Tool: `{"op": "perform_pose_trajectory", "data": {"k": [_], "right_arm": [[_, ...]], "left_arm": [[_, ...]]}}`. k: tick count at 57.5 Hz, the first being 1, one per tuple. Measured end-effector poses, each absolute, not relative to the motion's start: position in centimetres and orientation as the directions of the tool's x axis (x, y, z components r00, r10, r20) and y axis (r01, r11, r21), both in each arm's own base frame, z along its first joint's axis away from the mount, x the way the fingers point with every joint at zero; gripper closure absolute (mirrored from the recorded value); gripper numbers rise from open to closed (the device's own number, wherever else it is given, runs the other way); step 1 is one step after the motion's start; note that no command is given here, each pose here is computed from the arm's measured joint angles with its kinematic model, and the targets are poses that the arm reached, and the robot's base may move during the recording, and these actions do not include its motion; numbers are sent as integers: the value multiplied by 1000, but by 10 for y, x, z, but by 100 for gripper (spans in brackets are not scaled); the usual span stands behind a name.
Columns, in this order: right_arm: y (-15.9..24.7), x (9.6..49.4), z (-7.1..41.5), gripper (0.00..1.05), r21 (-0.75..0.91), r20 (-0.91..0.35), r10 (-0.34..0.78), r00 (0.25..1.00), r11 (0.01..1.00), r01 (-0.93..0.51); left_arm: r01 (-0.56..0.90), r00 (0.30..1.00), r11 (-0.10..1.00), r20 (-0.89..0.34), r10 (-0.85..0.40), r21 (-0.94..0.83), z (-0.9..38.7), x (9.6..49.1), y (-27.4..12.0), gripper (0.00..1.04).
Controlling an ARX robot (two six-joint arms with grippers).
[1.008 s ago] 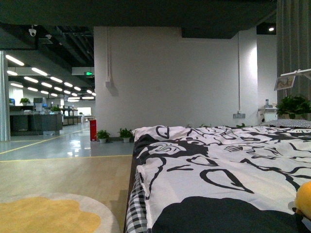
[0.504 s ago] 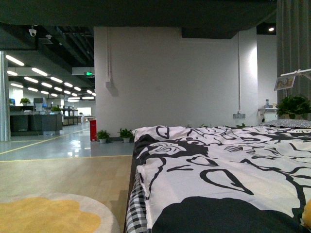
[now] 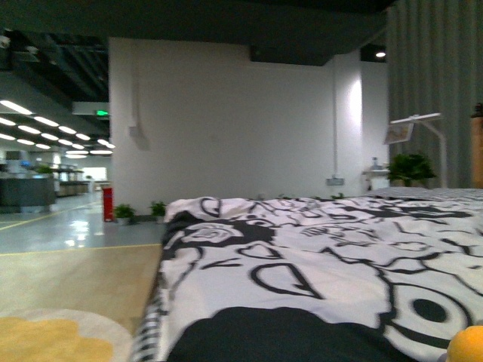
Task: Put away toys
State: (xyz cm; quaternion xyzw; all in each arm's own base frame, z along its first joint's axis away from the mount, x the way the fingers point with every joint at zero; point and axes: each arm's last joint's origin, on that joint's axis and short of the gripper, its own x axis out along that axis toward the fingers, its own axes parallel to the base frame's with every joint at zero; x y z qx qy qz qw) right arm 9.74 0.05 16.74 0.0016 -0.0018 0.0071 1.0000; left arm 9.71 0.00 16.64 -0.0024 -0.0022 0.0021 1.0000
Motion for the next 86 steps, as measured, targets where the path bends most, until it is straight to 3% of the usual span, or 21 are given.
{"op": "perform_pose_trajectory", "data": {"k": [86], "right_arm": [[0,97,168,95,3,6,-13,1000,1000,13]], "left_arm": [[7,1000,1000,5,-7,-4,166,97,0,6]]}}
